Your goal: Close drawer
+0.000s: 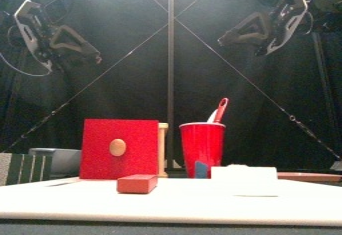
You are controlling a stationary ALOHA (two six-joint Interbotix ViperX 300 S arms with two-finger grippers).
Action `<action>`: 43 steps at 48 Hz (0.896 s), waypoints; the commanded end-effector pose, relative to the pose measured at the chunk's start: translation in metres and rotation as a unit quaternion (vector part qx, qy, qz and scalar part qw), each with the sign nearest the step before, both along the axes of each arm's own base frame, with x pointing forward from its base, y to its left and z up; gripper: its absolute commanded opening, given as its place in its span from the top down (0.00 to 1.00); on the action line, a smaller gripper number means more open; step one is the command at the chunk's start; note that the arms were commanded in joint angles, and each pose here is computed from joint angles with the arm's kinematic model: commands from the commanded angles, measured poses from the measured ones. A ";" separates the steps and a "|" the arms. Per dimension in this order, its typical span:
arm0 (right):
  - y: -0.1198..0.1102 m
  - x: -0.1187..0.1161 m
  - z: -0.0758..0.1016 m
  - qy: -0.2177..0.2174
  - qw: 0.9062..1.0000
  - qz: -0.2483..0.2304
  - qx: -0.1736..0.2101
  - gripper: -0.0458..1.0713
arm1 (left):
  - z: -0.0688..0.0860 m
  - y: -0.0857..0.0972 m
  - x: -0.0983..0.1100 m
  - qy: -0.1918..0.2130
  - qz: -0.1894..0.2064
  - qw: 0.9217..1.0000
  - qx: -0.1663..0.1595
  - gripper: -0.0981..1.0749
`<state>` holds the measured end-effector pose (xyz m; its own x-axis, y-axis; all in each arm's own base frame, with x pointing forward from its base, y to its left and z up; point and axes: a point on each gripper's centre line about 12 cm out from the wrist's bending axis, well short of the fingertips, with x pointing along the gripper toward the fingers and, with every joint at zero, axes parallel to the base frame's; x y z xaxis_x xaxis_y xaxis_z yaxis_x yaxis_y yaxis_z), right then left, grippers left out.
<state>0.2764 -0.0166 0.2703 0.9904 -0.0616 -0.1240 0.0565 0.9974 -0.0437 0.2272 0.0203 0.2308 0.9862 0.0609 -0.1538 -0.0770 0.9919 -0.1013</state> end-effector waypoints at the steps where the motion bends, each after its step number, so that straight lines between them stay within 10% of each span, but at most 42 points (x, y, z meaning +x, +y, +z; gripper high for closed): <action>1: 0.000 0.000 0.007 -0.014 1.000 0.000 -0.003 0.62 | 0.009 0.000 0.003 -0.015 -0.001 1.000 0.004 0.39; 43: -0.002 0.000 0.002 -0.005 1.000 -0.004 0.005 0.62 | 0.005 0.002 0.003 -0.007 0.002 1.000 0.003 0.39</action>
<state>0.2761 -0.0178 0.2666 0.9887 -0.0656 -0.1346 0.0617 0.9976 -0.0329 0.2270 0.0221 0.2280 0.9845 0.0683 -0.1613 -0.0850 0.9915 -0.0987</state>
